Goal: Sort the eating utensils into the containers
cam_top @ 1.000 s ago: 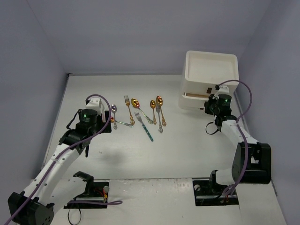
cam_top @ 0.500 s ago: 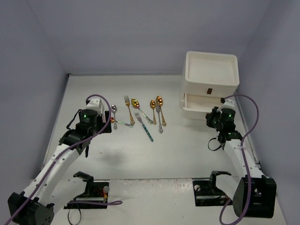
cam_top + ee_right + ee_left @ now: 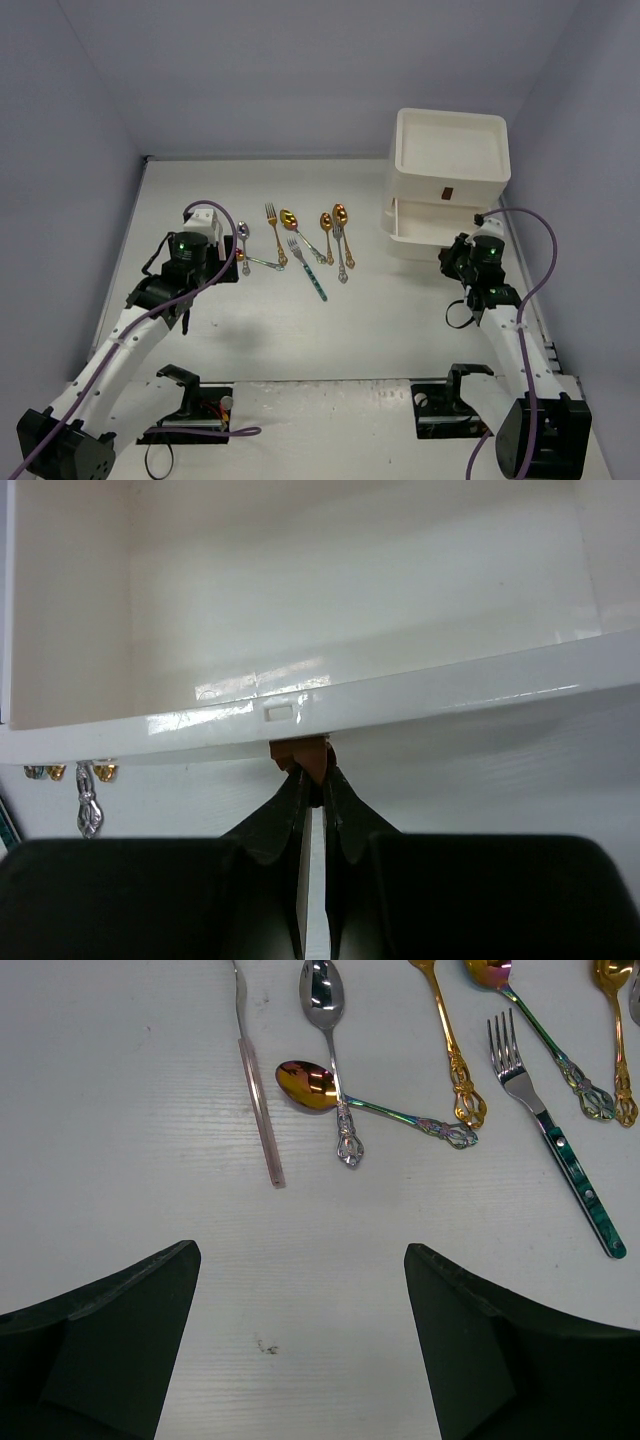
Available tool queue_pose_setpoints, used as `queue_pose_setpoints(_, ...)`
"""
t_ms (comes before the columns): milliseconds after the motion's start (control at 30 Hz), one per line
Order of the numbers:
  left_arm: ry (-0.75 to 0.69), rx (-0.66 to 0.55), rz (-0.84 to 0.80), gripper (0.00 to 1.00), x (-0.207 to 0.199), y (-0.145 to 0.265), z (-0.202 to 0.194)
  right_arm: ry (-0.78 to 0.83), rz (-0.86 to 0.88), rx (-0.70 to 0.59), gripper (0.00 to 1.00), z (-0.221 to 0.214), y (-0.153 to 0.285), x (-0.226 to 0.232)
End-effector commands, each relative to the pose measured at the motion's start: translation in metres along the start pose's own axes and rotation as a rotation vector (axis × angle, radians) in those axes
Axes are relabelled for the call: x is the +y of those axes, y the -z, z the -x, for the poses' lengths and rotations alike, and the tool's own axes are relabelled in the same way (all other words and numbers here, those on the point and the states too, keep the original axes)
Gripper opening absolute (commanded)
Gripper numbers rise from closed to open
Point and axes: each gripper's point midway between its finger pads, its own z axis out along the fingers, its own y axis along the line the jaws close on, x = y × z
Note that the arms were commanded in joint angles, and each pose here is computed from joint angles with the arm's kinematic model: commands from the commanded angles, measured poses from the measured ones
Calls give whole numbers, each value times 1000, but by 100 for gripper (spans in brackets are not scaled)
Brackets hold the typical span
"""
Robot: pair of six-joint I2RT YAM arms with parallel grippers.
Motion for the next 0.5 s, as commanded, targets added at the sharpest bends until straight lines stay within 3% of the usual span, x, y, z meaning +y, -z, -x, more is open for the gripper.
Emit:
queue_pose_setpoints(0, 8, -73, -24, 81, -6, 4, 23, -10, 14, -63, 4, 18, 6, 8)
queue_pose_setpoints(100, 6, -71, -21, 81, -6, 4, 22, -12, 14, -58, 29, 17, 10, 8)
queue_pose_setpoints(200, 6, -71, -19, 81, -5, 4, 22, 7, -1, -59, 44, 21, 16, 7)
queue_pose_setpoints(467, 6, -68, -15, 81, -5, 4, 22, 73, 40, -91, 59, 51, 45, 32)
